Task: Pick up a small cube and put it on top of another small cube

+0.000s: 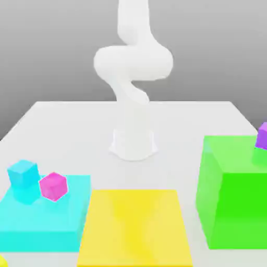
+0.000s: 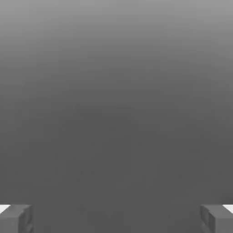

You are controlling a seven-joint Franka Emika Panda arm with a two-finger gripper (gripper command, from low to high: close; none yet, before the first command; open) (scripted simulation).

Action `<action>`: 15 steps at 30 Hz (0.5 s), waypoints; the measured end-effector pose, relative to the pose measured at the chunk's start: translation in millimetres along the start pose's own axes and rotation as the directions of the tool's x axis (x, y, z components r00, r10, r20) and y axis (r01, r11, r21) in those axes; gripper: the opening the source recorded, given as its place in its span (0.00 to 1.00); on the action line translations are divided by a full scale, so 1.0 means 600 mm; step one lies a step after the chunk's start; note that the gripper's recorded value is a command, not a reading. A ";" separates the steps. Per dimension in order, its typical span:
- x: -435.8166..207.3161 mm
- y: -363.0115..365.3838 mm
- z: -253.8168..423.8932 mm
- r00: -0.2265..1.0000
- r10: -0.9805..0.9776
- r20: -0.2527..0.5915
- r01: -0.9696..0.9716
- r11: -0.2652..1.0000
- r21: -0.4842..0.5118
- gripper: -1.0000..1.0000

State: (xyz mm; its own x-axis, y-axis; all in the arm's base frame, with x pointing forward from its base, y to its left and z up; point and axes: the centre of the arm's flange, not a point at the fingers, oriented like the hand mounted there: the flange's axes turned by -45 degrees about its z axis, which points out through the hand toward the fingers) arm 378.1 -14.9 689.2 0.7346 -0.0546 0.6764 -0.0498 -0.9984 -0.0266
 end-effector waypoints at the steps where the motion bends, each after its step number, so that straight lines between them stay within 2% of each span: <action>1: 0.006 0.011 0.027 1.000 0.018 0.024 -0.017 1.000 -0.007 0.50; 8: 0.016 0.096 0.210 0.975 0.141 0.173 -0.131 0.989 -0.068 0.50; 15: -0.023 0.199 0.388 0.913 0.272 0.304 -0.236 0.960 -0.149 0.50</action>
State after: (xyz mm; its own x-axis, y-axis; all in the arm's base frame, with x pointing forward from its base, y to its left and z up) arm 519.6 -136.4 505.4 0.8628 -0.3256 0.3868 -0.3222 -0.9436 -0.0758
